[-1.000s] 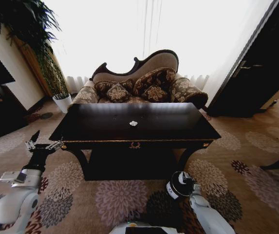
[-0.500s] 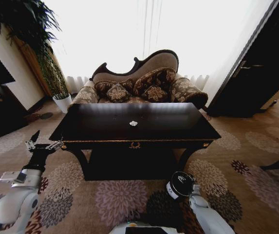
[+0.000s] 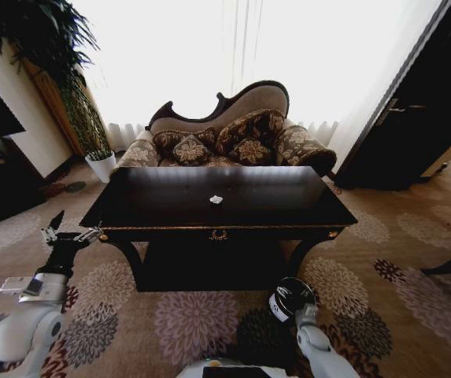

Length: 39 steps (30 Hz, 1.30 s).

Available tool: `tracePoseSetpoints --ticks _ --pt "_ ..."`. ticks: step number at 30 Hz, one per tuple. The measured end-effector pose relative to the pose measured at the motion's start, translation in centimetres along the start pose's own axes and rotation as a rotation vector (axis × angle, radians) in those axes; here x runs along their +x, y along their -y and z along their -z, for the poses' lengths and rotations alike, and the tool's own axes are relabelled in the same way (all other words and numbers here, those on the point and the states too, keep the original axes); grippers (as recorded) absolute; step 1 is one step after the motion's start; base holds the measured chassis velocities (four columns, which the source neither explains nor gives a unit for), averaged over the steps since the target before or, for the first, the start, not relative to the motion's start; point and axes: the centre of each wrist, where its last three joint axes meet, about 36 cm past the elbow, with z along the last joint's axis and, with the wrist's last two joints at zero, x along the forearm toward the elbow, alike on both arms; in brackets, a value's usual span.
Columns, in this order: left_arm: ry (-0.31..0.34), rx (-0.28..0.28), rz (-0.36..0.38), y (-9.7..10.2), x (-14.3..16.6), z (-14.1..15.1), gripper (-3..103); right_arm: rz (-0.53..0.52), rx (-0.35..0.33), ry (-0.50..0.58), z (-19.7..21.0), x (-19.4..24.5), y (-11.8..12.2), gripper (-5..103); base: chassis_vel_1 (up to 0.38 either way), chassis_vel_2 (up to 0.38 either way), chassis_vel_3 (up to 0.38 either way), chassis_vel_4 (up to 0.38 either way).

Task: Move to the front of the table and place the trash on the table into the trash bin.

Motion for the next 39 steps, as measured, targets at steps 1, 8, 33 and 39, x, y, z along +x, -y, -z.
tracePoseSetpoints --ticks 1,8,33,39 --pt "0.000 0.000 0.000 0.0 0.0 0.0 100 0.004 -0.008 0.009 0.2 0.4 -0.3 100 0.000 0.000 0.000 0.000" --pt "0.000 0.000 0.000 0.0 0.0 0.0 100 0.027 -0.089 0.102 2.8 4.4 -3.0 100 0.000 0.000 0.000 0.000" --pt "0.000 0.000 0.000 0.0 0.0 0.0 100 0.007 -0.220 0.295 15.0 10.2 -4.4 100 0.000 0.000 0.000 0.000" --pt "0.000 0.000 0.000 0.0 0.0 0.0 100 0.043 -0.247 0.339 18.8 11.6 -5.5 100 0.000 0.000 0.000 0.000"
